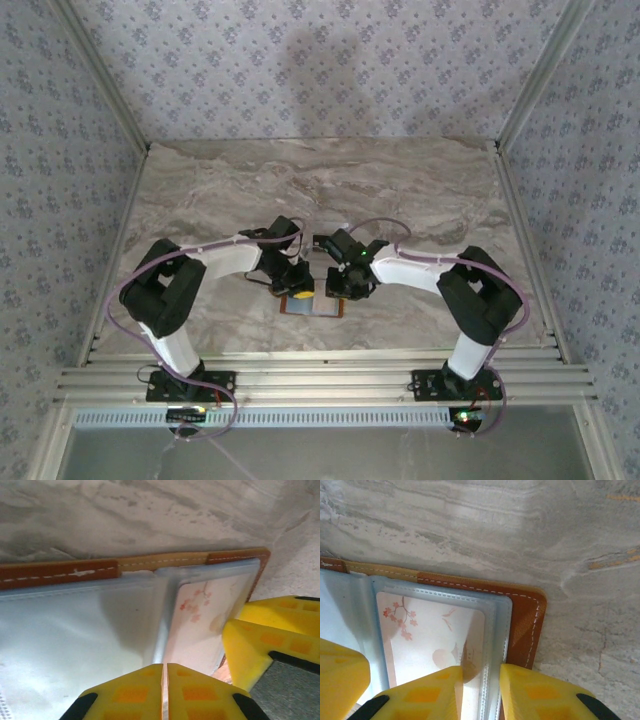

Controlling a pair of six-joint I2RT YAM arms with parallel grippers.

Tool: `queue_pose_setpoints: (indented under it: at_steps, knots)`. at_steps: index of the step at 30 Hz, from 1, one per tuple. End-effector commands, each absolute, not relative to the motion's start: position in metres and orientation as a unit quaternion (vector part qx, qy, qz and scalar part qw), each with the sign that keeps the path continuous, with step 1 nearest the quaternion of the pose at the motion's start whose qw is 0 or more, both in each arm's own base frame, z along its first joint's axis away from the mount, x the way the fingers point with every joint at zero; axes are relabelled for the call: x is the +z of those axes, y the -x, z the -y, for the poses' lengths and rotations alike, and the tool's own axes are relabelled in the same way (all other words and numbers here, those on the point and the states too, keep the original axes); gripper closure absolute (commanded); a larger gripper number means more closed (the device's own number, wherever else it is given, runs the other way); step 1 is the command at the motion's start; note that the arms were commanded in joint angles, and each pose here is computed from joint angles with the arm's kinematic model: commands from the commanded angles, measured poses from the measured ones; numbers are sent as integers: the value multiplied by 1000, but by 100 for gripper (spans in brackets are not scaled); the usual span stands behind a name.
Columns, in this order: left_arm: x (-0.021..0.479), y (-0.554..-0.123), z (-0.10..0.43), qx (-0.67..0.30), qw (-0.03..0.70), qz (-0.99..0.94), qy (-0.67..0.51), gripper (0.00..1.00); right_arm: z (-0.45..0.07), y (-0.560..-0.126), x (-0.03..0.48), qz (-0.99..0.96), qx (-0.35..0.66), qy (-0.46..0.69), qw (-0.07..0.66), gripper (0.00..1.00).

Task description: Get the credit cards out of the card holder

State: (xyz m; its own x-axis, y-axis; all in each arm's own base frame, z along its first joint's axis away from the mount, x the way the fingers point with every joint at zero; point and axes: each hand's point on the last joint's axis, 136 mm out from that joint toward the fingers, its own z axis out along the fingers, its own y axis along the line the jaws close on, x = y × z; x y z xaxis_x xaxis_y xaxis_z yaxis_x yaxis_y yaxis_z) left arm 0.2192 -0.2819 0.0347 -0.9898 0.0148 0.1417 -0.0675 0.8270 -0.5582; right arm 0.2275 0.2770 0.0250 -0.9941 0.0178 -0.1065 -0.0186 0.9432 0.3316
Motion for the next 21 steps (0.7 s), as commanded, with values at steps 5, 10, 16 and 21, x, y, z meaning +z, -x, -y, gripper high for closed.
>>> queue_pose_setpoints:
  at_steps: [5, 10, 16, 21]
  knots:
    - [28, -218, 287, 309, 82, 948, -3, 87, -262, -214, 10, -990, 137, -8, 32, 73]
    - [20, -215, 286, 305, 92, 948, -3, 86, -264, -214, 10, -990, 137, -7, 31, 73]
    - [12, -210, 287, 309, 103, 946, -3, 86, -263, -214, 9, -990, 135, -6, 28, 73]
    - [14, -208, 290, 324, 107, 940, 3, 85, -263, -214, 9, -990, 136, -7, 28, 73]
